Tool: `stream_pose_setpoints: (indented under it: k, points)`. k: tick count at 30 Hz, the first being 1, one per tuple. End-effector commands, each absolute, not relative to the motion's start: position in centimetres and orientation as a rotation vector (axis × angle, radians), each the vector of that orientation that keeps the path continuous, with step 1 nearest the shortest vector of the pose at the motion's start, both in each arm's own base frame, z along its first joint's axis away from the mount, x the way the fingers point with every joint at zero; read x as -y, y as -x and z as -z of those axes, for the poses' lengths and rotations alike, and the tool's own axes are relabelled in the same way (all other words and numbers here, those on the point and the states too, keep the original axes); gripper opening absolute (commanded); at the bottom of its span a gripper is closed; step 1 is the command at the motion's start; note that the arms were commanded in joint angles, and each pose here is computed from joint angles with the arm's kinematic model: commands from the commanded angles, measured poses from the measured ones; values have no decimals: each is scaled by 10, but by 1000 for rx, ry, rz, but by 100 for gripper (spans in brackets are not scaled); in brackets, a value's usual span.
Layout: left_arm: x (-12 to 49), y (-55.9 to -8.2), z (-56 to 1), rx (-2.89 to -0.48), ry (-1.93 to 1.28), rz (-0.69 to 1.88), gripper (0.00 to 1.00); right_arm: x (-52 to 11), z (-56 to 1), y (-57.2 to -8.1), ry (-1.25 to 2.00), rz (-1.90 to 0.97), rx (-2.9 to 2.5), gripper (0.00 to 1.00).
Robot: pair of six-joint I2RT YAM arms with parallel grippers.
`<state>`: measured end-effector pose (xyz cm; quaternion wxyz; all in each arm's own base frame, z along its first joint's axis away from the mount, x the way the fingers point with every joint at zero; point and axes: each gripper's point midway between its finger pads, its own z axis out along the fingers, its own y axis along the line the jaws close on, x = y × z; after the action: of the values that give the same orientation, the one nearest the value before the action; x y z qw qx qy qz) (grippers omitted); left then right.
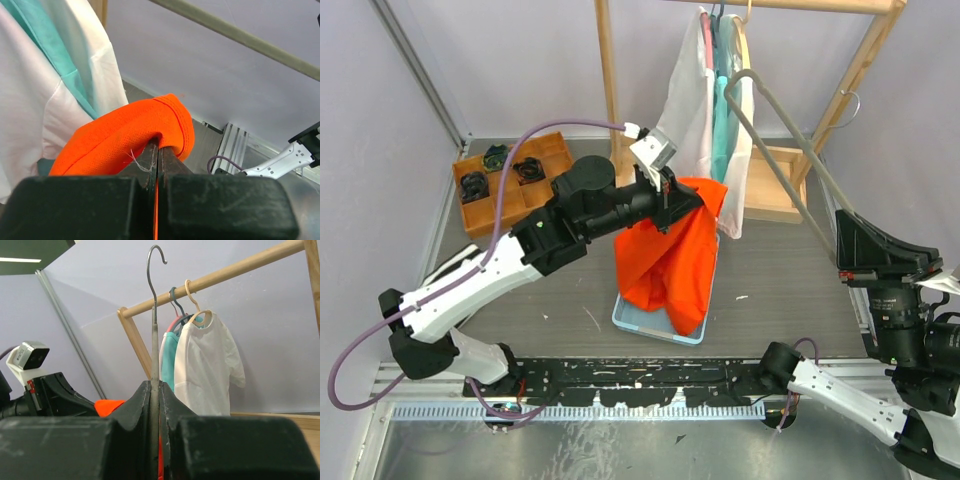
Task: Remove the t-shirt from the hanger
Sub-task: Place the T-shirt in the bin.
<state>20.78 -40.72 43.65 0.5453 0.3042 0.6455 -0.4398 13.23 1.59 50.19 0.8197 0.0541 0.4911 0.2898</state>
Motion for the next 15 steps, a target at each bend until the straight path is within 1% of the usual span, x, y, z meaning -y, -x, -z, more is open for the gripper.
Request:
stream_pose_setpoints:
  k: [1,5,12,15]
  points:
    - [409,-210,-434,-1499,-689,1047,0,-4,-517,-127,-156,-628,-991,1]
    - [406,-215,-402,-1550,-673,1011,0,-9,-515,-131,-153,-620,-1001,1]
    - [410,-206,-364,-1625,-673,1067,0,-15,-511,-137,-151,-607,-1013,1]
    - [410,-207,-344,-1672,-669,1053,0,-17,-510,-138,-148,-606,-1017,1]
